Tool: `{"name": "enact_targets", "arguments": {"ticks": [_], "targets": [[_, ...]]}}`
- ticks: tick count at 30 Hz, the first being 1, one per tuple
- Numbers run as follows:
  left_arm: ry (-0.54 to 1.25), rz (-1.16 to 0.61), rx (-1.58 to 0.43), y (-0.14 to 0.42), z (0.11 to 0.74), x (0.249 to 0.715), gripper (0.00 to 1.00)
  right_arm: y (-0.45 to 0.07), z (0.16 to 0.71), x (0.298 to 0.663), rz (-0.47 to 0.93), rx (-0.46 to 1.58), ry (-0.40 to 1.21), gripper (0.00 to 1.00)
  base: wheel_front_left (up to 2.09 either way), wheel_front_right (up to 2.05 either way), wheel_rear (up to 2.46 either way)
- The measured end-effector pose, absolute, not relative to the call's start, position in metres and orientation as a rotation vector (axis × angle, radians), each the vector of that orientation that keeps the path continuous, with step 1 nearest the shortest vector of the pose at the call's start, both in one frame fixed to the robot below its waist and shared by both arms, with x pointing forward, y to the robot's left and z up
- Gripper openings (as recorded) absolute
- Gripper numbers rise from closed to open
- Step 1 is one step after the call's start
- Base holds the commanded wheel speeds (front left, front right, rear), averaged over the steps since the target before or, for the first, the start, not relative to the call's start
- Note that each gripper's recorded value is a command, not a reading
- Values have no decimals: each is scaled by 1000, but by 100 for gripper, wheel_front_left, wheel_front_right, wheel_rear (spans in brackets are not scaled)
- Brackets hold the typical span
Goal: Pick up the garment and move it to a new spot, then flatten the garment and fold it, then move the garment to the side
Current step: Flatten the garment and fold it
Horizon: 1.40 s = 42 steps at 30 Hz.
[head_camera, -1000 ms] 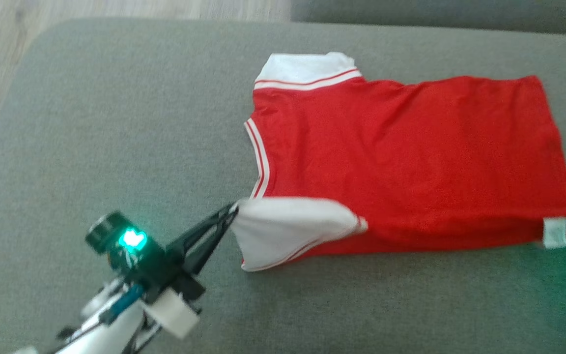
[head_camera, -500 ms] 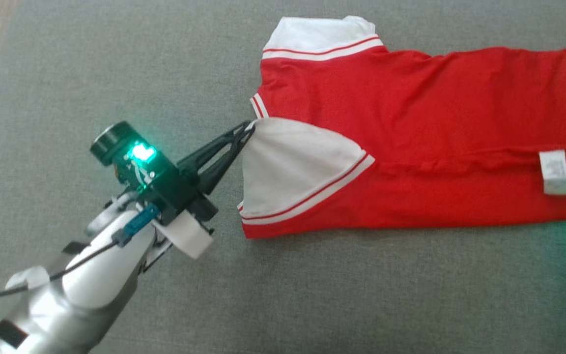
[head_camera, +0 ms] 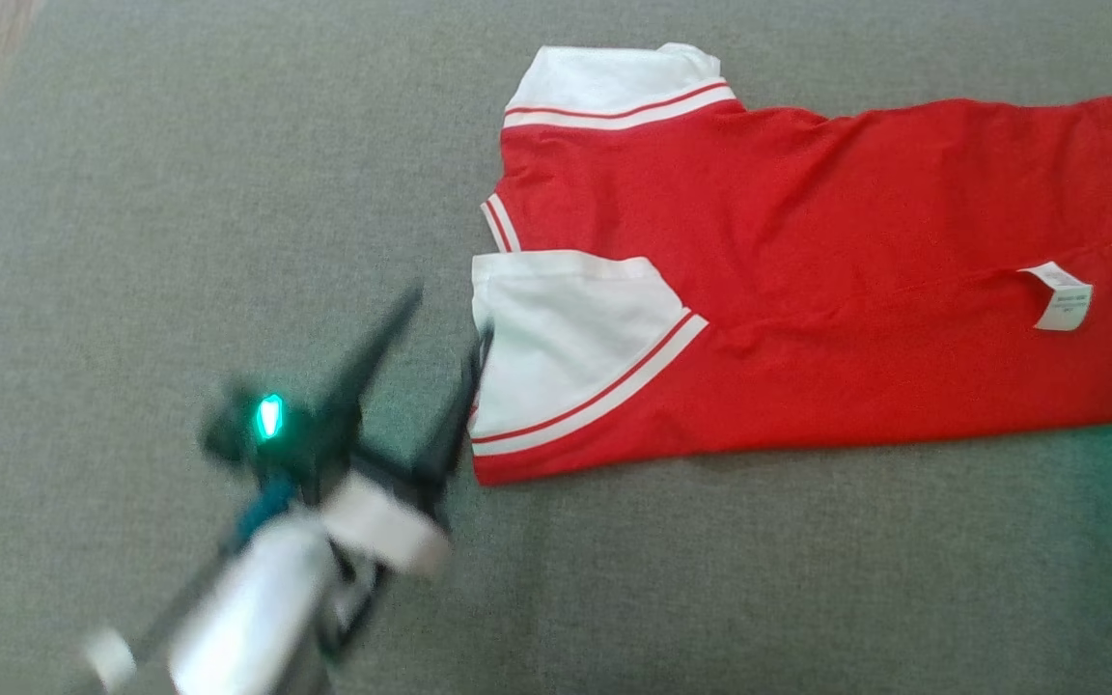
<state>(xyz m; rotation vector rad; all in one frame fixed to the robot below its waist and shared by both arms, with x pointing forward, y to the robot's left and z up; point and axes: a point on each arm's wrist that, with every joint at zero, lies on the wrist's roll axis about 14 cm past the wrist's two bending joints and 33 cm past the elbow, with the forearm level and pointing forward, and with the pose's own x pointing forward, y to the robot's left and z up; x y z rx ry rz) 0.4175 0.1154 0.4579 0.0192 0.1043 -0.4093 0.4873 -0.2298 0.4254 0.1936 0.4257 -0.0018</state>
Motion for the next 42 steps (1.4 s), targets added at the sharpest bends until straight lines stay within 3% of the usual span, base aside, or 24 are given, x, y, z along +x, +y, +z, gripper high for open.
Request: {"name": "enact_targets", "arguments": {"ticks": [7, 21, 22, 23, 24, 32, 33, 34, 35, 36, 42], "targets": [[296, -307, -236, 100, 404, 360, 100, -229, 413, 463, -22, 232, 448, 100, 0, 0, 0], [501, -302, -244, 94, 360, 357, 100, -230, 405, 452, -32, 228, 476, 100, 0, 0, 0], [503, -302, -242, 93, 359, 358, 80, -229, 402, 451, -29, 223, 488, 100, 0, 0, 0], [508, -304, -243, 92, 359, 360, 29, -229, 398, 450, -26, 214, 502, 100, 0, 0, 0], [510, -302, -252, 92, 359, 361, 0, -229, 394, 449, -26, 202, 514, 100, 0, 0, 0], [496, -305, -268, 93, 361, 362, 0, -235, 360, 431, -37, 154, 647, 100, 0, 0, 0], [491, -304, -268, 93, 362, 362, 0, -234, 359, 430, -34, 159, 656, 87, 0, 0, 0], [488, -304, -267, 94, 362, 362, 0, -232, 359, 430, -30, 165, 659, 40, 0, 0, 0], [486, -305, -266, 94, 363, 362, 0, -230, 359, 429, -24, 169, 660, 4, 0, 0, 0], [480, -305, -264, 94, 364, 362, 0, -229, 360, 429, -21, 172, 659, 0, 0, 0, 0], [462, -316, -245, 96, 368, 360, 0, -236, 368, 422, -27, 187, 634, 0, 0, 0, 0]]}}
